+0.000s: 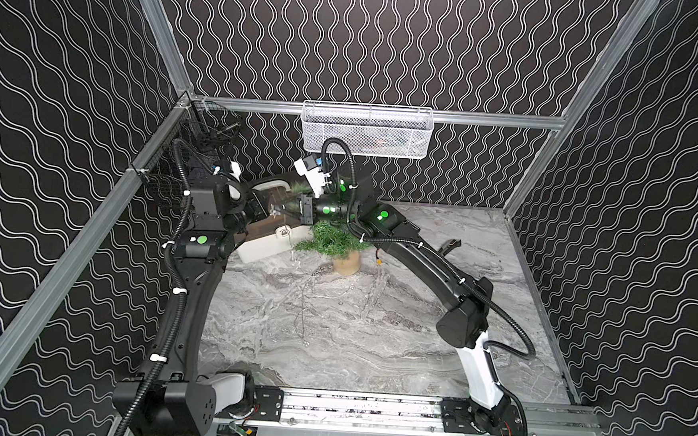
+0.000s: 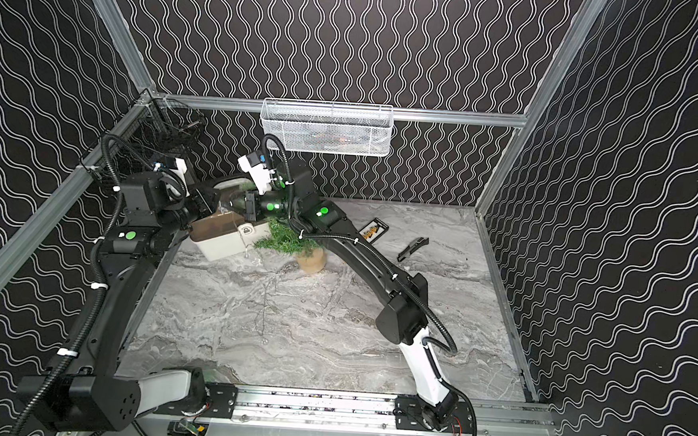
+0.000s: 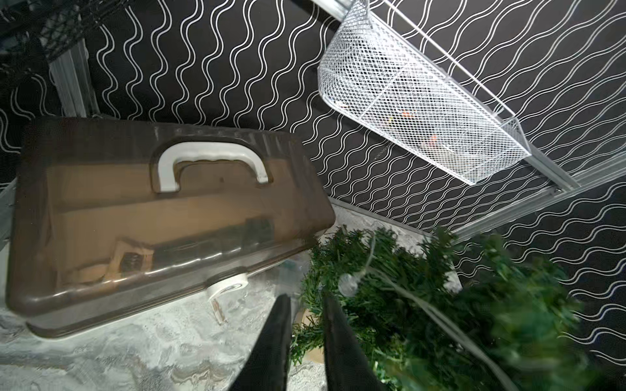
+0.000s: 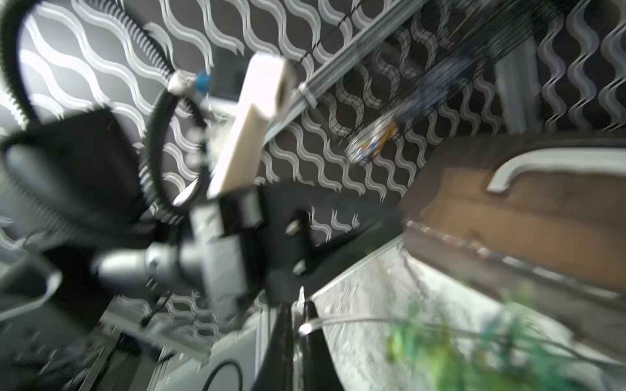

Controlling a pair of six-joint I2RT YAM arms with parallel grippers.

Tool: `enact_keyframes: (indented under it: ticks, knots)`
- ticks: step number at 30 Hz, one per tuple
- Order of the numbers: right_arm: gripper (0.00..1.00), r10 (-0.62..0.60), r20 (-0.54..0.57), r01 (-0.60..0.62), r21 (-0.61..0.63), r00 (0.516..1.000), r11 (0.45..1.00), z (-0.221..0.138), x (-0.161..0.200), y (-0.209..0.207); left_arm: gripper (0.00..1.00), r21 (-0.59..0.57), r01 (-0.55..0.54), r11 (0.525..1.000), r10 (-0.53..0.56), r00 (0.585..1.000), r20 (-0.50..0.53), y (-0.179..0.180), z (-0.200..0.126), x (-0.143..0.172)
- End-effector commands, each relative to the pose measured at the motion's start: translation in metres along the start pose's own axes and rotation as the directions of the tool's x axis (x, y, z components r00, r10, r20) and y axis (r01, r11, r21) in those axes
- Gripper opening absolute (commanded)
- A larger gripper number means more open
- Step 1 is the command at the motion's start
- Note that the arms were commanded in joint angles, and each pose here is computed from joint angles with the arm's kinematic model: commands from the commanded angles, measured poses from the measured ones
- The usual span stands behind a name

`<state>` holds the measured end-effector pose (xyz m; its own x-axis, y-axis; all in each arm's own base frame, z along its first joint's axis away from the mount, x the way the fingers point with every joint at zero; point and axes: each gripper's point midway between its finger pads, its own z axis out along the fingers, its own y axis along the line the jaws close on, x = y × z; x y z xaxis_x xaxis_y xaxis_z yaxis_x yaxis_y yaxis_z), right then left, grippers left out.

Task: Remove string lights from the small christmas tree
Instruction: Remove the light string from the Christmas tree.

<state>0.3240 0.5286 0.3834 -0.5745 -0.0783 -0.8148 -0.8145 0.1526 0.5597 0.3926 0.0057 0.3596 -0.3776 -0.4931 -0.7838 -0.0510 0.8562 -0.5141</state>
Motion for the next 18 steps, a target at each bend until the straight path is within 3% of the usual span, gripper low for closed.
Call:
enact_keyframes:
  ticks: [1, 8, 12, 18]
  knots:
    - [0.0, -0.004, -0.038, 0.008, 0.12, 0.999, 0.993, -0.012, 0.017, -0.024, 0.27, 0.092, 0.016, 0.996, -0.017, 1.0, 0.012, -0.014, 0.002, -0.003]
    - [0.0, -0.031, -0.033, 0.037, 0.192, 0.999, 0.981, -0.033, 0.007, -0.034, 0.39, 0.275, 0.042, 0.96, -0.041, 0.999, -0.009, -0.047, 0.002, -0.007]
    - [0.0, -0.008, -0.083, 0.021, 0.167, 0.997, 0.986, -0.034, 0.027, -0.032, 0.47, 0.361, 0.053, 0.931, -0.042, 0.998, -0.038, -0.059, 0.0, 0.001]
    - [0.01, -0.016, -0.093, 0.033, 0.183, 0.996, 0.982, -0.051, 0.045, -0.03, 0.47, 0.482, 0.101, 0.871, -0.071, 0.994, -0.081, -0.072, 0.004, 0.011]
